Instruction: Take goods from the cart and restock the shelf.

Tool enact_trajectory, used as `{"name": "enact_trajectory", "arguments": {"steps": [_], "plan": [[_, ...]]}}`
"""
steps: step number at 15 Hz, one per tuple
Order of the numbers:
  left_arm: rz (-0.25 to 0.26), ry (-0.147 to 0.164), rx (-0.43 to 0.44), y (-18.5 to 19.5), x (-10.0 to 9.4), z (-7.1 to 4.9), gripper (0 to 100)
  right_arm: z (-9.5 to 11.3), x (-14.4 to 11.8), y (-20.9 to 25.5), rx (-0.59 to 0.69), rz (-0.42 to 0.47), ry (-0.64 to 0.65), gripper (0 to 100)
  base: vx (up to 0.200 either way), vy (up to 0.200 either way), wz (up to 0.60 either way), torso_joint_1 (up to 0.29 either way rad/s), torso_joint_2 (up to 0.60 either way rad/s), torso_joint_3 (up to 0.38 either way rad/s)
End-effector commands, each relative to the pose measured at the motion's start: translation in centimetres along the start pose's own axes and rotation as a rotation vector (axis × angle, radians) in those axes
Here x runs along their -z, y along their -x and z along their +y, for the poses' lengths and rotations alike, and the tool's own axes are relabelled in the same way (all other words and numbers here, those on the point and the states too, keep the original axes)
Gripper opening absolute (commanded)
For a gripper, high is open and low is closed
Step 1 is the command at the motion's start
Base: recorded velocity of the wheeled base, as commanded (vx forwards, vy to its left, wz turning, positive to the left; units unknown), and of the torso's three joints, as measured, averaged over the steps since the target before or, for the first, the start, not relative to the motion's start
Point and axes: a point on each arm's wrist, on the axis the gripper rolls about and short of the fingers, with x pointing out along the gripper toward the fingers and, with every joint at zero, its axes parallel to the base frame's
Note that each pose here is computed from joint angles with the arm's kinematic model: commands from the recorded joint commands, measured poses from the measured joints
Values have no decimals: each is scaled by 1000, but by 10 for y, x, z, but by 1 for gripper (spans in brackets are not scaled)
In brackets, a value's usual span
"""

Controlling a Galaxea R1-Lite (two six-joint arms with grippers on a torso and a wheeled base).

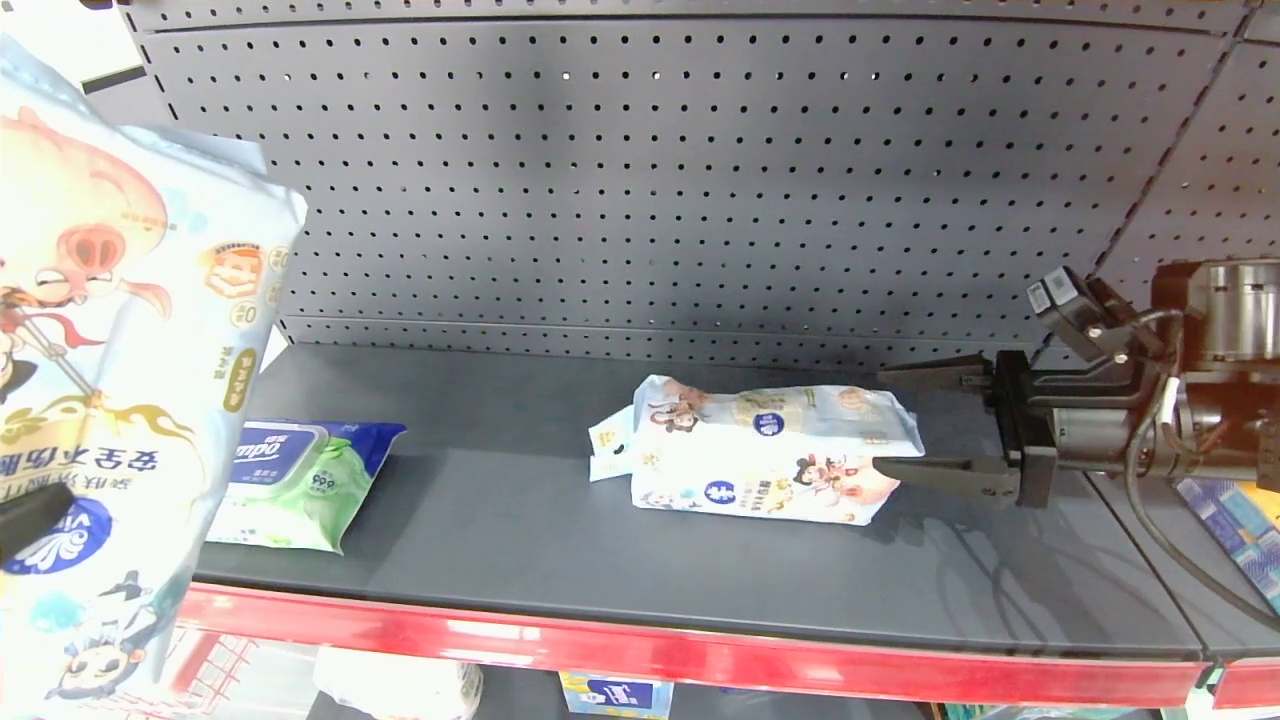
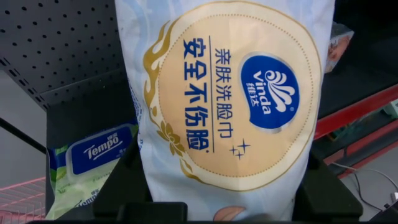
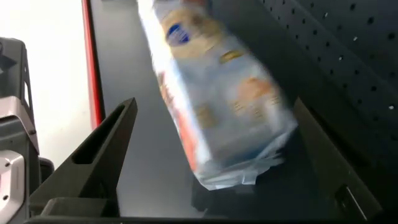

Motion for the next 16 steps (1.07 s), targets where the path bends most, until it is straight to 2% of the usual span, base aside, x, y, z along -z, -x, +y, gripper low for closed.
{"name": "enact_trajectory", "arguments": {"steps": [1,3,7,11,16], "plan": [[-2,-1,0,0,0,0,0,6,-11,9,19,-25,36,100,0,0,0,0,0,0],[-5,-1,1,0,-1,0,0,5,-10,12,29,-23,30,100,0,0,0,0,0,0],[-11,-3,1,0,-4,0,0,0,16,2,7,29,-40,100,0,0,0,0,0,0],[-13,-4,0,1,-5,0,0,-5,22,-3,4,44,-54,100,0,0,0,0,0,0],[-15,-5,0,1,-5,0,0,-8,8,0,36,22,-1,100,0,0,0,0,0,0]]}}
